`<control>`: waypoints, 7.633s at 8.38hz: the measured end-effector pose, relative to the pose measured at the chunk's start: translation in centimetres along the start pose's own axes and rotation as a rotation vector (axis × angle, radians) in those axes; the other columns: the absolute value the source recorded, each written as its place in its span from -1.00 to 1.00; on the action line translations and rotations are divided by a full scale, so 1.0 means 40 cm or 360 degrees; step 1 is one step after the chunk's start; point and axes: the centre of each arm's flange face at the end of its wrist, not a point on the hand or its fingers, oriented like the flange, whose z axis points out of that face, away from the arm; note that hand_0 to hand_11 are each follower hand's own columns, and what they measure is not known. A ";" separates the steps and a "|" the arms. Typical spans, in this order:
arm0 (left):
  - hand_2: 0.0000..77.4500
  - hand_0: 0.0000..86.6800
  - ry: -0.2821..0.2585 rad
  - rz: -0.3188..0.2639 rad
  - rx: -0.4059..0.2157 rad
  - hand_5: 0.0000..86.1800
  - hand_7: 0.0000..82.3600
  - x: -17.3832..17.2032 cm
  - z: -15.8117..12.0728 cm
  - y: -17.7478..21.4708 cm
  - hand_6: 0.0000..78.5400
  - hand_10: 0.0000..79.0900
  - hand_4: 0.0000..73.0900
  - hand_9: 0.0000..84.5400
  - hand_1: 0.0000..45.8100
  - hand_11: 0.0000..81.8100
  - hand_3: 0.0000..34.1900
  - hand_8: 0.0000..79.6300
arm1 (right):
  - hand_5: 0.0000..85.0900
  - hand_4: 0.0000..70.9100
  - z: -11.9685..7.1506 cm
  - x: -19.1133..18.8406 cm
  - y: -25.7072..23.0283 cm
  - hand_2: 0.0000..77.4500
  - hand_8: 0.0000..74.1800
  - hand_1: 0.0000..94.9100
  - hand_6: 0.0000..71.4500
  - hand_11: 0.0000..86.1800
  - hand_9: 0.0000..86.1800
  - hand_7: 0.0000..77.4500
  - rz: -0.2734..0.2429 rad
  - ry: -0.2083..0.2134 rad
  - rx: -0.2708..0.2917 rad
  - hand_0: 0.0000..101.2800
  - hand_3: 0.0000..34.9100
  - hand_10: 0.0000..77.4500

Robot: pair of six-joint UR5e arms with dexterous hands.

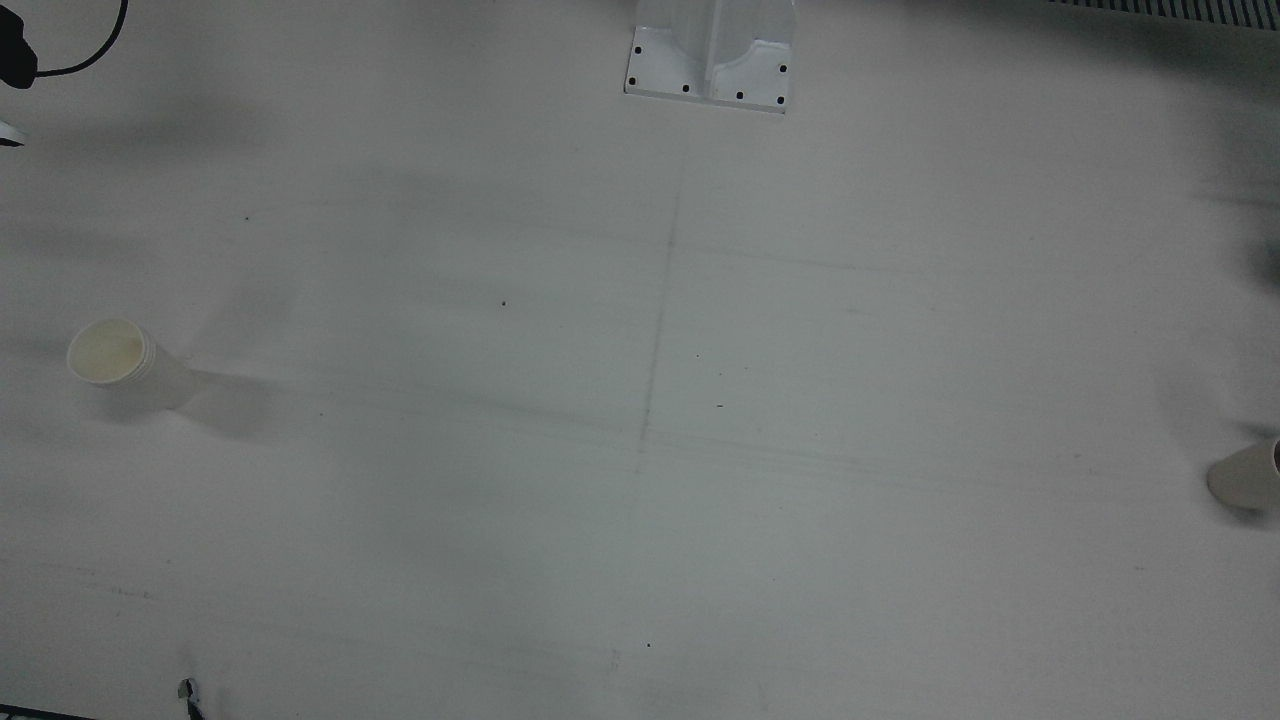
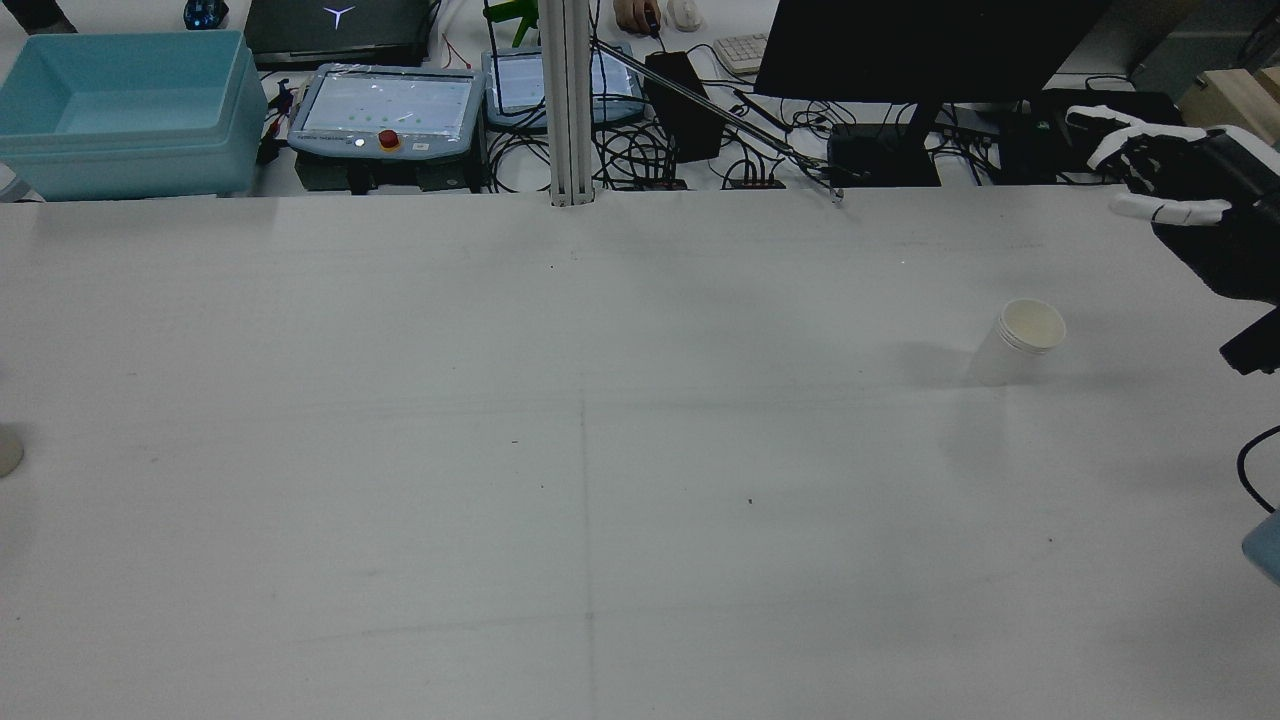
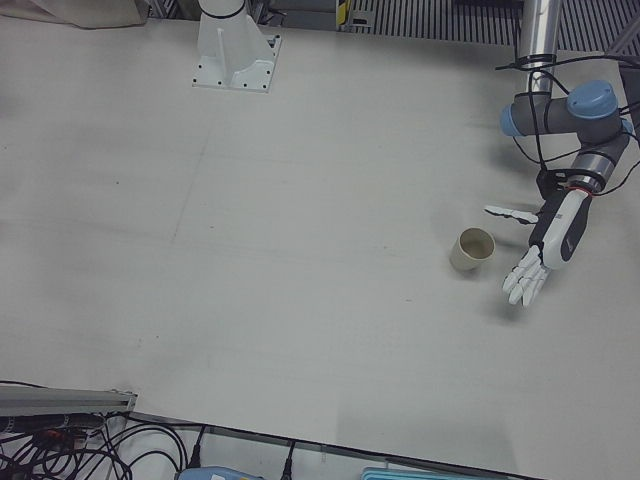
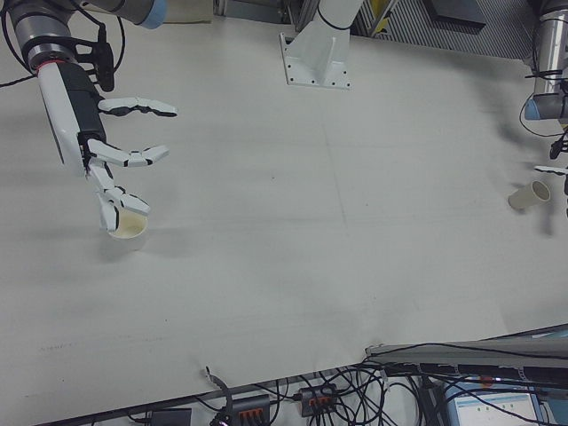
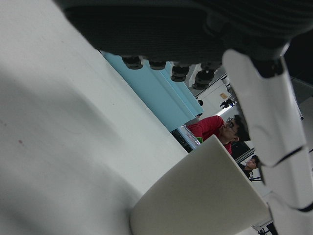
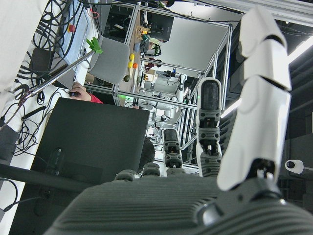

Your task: Pour water

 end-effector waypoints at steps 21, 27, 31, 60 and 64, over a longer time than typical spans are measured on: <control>-0.62 0.23 0.0041 -0.0132 0.0019 -0.25 -0.75 -0.072 0.121 0.103 -0.72 -0.86 0.40 -0.97 -0.71 -0.80 -1.00 -0.96 | -0.32 -0.22 -0.031 -0.013 -0.022 -0.70 -0.97 -0.59 -0.73 -0.99 -0.94 -0.54 0.0012 0.0001 0.0036 0.07 -1.00 -1.00; -0.41 0.88 0.0052 -0.0358 0.0051 -0.23 -0.60 -0.050 0.140 0.122 -0.53 -0.77 0.52 -0.83 -0.10 -0.60 -0.99 -0.84 | -0.36 -0.29 -0.115 -0.073 -0.114 -0.70 -0.97 -0.60 -0.74 -0.99 -0.95 -0.56 -0.0007 -0.0057 0.0162 0.07 -1.00 -1.00; 0.08 0.73 0.0080 -0.0561 0.0067 -0.16 -0.60 -0.001 0.177 0.173 -0.53 -0.78 0.51 -0.85 -0.19 -0.63 -0.99 -0.84 | -0.54 -0.40 -0.091 0.126 -0.567 -0.72 -0.99 -0.54 -0.80 -0.99 -0.96 -0.70 -0.0072 0.0080 0.0260 0.04 -1.00 -1.00; 0.18 0.83 -0.0039 -0.0686 -0.0043 -0.14 -0.58 0.250 0.387 0.526 -0.42 -0.78 0.51 -0.83 -0.36 -0.63 -1.00 -0.84 | 0.18 -0.02 0.422 0.272 0.116 0.38 0.43 -0.55 0.59 0.63 0.09 0.38 0.0186 0.0047 0.0211 0.59 -1.00 0.41; 0.18 0.84 -0.0306 -0.0820 -0.0246 -0.14 -0.58 0.209 0.637 0.885 -0.40 -0.79 0.51 -0.86 -0.36 -0.64 -1.00 -0.79 | 0.17 0.00 0.605 0.243 0.429 0.39 0.46 -0.55 0.60 0.63 0.09 0.38 0.0122 -0.0017 0.0095 0.59 -1.00 0.41</control>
